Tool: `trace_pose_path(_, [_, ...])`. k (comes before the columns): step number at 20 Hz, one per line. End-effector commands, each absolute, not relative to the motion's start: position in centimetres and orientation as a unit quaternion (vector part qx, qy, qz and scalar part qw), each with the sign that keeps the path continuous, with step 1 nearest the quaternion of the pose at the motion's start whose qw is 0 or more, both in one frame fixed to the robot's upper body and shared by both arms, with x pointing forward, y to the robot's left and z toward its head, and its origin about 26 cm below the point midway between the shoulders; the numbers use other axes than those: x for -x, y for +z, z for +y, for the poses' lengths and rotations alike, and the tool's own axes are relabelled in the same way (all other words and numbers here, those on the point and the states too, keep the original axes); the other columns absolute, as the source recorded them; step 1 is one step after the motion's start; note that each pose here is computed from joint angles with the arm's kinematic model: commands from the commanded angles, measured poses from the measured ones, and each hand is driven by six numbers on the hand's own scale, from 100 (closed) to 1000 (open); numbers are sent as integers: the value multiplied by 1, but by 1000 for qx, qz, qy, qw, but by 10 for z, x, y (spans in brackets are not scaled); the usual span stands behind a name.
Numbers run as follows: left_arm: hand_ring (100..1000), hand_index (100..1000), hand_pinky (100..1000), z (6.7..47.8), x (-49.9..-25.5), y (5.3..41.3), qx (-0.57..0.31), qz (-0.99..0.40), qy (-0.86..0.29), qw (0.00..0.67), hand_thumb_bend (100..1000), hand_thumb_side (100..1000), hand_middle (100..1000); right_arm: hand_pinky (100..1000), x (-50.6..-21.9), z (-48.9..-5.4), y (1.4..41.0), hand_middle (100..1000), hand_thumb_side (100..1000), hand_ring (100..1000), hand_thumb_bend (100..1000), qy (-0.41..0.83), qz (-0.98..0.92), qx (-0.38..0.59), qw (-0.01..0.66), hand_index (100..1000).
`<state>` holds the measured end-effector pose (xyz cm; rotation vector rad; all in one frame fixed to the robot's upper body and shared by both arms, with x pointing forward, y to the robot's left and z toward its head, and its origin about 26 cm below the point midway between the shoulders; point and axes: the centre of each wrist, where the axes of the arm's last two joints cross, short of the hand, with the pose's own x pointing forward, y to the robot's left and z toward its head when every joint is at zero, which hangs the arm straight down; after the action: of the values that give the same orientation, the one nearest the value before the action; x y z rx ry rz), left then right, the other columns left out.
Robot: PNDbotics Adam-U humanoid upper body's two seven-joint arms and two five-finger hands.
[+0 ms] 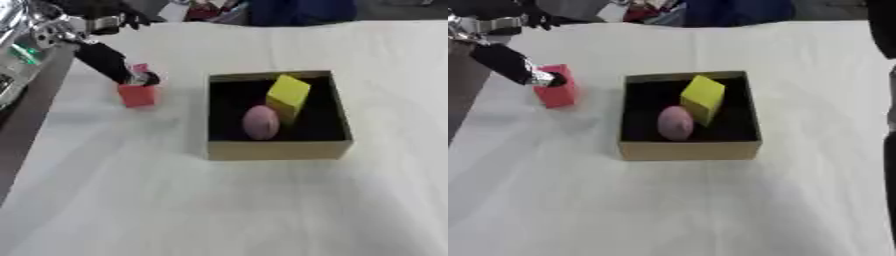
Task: Pick up objects on the table and place them in the box.
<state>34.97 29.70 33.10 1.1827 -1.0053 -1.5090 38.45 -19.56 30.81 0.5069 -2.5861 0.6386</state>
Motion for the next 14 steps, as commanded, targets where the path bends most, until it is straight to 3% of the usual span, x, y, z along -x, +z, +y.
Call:
trace_pose_path(1, [923, 1000, 860, 308, -351, 342, -513, -385, -606, 472, 674, 665, 896, 974, -380, -197, 321, 618, 767, 851, 100, 237, -935, -176, 195, 710])
trace_pose_path(6, [934, 1000, 875, 318, -359, 338, -528, -359, -607, 474, 714, 672, 919, 974, -381, -197, 323, 615, 767, 850, 100, 239, -935, -176, 194, 709])
trace_pose_path(7, [936, 1000, 880, 319, -361, 337, -526, -356, -609, 475, 797, 686, 920, 975, -381, -197, 323, 614, 767, 850, 100, 240, -935, -176, 194, 709])
trace_pose_path(9, [939, 1000, 883, 321, -363, 336, -524, -352, -613, 475, 864, 706, 922, 975, -381, -197, 324, 612, 767, 849, 100, 241, -935, -176, 193, 708])
trace_pose_path(14, [934, 1000, 870, 328, -367, 339, -532, -345, -604, 483, 788, 669, 924, 976, -382, -196, 326, 607, 772, 848, 100, 245, -934, -176, 193, 707])
